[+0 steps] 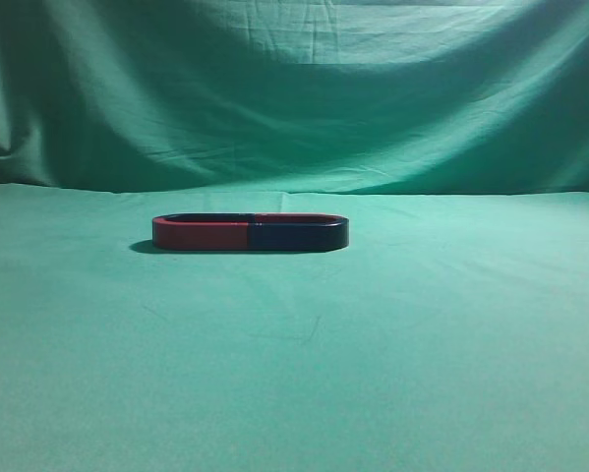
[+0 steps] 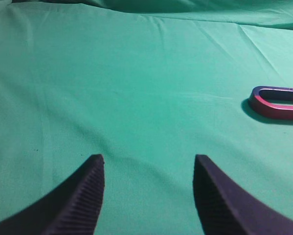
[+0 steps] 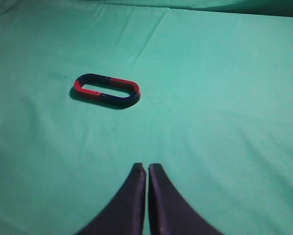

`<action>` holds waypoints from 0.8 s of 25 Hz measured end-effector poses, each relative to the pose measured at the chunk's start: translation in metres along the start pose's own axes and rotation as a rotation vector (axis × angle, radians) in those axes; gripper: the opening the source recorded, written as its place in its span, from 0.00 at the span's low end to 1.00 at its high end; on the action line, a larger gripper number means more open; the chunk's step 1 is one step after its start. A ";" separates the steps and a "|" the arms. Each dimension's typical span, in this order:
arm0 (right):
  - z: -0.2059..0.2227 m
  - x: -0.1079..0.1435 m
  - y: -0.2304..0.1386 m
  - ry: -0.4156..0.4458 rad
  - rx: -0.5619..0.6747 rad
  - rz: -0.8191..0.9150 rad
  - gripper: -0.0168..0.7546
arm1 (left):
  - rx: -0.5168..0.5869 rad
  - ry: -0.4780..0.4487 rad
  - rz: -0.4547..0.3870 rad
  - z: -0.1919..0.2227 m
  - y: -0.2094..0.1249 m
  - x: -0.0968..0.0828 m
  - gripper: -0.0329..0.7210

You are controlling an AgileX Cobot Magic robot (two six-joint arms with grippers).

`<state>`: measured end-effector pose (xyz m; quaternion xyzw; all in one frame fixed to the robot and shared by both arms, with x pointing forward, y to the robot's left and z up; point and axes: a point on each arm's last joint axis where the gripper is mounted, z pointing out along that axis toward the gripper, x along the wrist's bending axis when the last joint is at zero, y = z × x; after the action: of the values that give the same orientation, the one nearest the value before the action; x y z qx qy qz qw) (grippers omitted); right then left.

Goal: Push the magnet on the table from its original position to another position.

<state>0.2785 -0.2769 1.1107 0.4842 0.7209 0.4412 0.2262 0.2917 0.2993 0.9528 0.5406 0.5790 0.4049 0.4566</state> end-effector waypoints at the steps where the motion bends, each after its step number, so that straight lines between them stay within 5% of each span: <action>1: 0.000 -0.001 -0.006 0.001 -0.010 0.000 0.02 | 0.000 0.000 0.000 0.000 0.000 0.000 0.54; 9: 0.010 -0.012 -0.033 -0.085 -0.183 -0.069 0.02 | 0.000 0.000 0.000 0.000 0.000 0.000 0.54; 20: 0.048 -0.029 -0.088 -0.338 -0.348 0.086 0.02 | 0.000 0.000 0.000 0.000 0.000 0.000 0.54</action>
<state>0.2832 -0.2950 1.0076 0.5352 0.5647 0.4808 0.4044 0.2917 0.2993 0.9528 0.5406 0.5790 0.4049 0.4566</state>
